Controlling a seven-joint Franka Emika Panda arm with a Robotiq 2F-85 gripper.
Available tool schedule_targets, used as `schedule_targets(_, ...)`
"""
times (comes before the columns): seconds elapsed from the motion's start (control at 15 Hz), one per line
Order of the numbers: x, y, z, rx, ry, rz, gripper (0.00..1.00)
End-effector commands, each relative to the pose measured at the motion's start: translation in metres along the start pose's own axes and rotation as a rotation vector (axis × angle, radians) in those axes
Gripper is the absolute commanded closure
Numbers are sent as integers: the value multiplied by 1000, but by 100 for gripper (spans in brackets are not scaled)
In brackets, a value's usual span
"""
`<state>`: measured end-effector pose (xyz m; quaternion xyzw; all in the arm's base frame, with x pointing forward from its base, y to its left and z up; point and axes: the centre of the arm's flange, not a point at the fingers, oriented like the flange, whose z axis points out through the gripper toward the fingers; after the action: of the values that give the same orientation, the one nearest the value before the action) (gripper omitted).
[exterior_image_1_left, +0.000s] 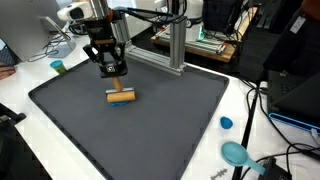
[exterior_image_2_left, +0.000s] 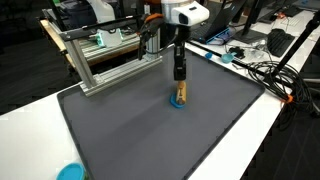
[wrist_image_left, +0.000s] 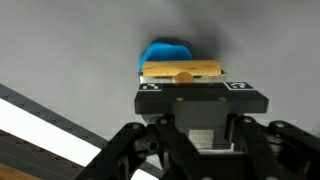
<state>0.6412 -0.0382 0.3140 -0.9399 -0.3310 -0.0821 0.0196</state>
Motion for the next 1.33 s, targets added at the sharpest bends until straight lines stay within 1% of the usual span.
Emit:
schedule_targets(0.0,1,0,0,0,0,1,53)
schedule_targets(0.07,1,0,1,0,1,2,78)
schedule_targets(0.13,-3,1,5,-15,-21,1,78)
schedule_targets(0.2,-6,1,9,-13,-34,1,78)
schedule_targets(0.4,-17,3,19,-9,-53,22,78)
schedule_targets(0.6,-21,4,21,-12,-62,45,78)
schedule_targets(0.67,-22,5,21,-26,-84,54,78)
schedule_targets(0.8,-23,3,22,-22,-103,53,78)
schedule_targets(1.0,-20,0,24,-35,-127,44,78)
schedule_targets(1.27,-16,-7,29,-57,-179,23,78)
